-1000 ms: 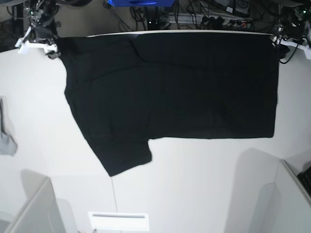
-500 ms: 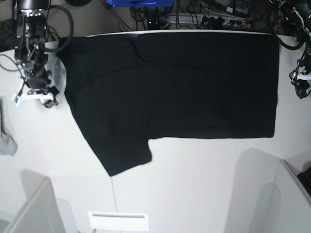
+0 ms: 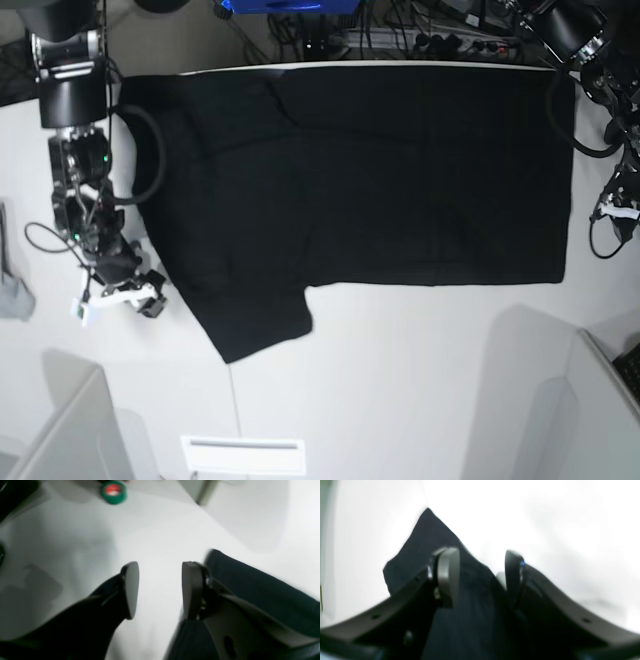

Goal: Fold the T-shirt properly
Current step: 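Move both grippers to the hem corners and grasp them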

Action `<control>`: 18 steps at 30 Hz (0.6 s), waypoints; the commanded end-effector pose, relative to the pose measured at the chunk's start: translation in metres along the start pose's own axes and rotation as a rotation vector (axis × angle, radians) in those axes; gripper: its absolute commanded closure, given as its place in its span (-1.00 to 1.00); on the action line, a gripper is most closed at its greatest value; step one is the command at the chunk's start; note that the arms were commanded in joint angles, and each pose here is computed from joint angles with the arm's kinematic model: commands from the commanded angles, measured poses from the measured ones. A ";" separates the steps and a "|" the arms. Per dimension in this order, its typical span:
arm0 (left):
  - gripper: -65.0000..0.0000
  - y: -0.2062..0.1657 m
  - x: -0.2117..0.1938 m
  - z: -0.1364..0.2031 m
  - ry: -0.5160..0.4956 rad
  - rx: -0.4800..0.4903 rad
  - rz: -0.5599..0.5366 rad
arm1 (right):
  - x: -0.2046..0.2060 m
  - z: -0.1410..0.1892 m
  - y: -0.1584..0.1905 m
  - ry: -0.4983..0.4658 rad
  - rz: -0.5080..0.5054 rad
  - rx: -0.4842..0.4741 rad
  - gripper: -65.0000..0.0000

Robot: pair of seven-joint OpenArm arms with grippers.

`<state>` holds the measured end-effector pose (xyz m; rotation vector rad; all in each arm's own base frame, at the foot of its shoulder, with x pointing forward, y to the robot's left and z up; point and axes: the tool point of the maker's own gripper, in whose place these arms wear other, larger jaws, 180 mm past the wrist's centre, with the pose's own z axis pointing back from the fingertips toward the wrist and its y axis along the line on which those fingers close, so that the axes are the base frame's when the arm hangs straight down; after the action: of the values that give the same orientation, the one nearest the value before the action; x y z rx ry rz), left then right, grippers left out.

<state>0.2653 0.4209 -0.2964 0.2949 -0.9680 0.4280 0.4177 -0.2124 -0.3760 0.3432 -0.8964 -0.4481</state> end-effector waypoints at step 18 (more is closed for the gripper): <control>-0.78 0.003 -0.006 -0.014 0.035 -0.006 -0.034 | -0.009 -0.067 0.031 0.190 0.232 0.046 -0.22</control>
<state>0.2634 0.4215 -0.3268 0.2740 -0.8762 0.4098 0.4575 -0.1740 -0.4276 0.3004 -0.6957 -0.1857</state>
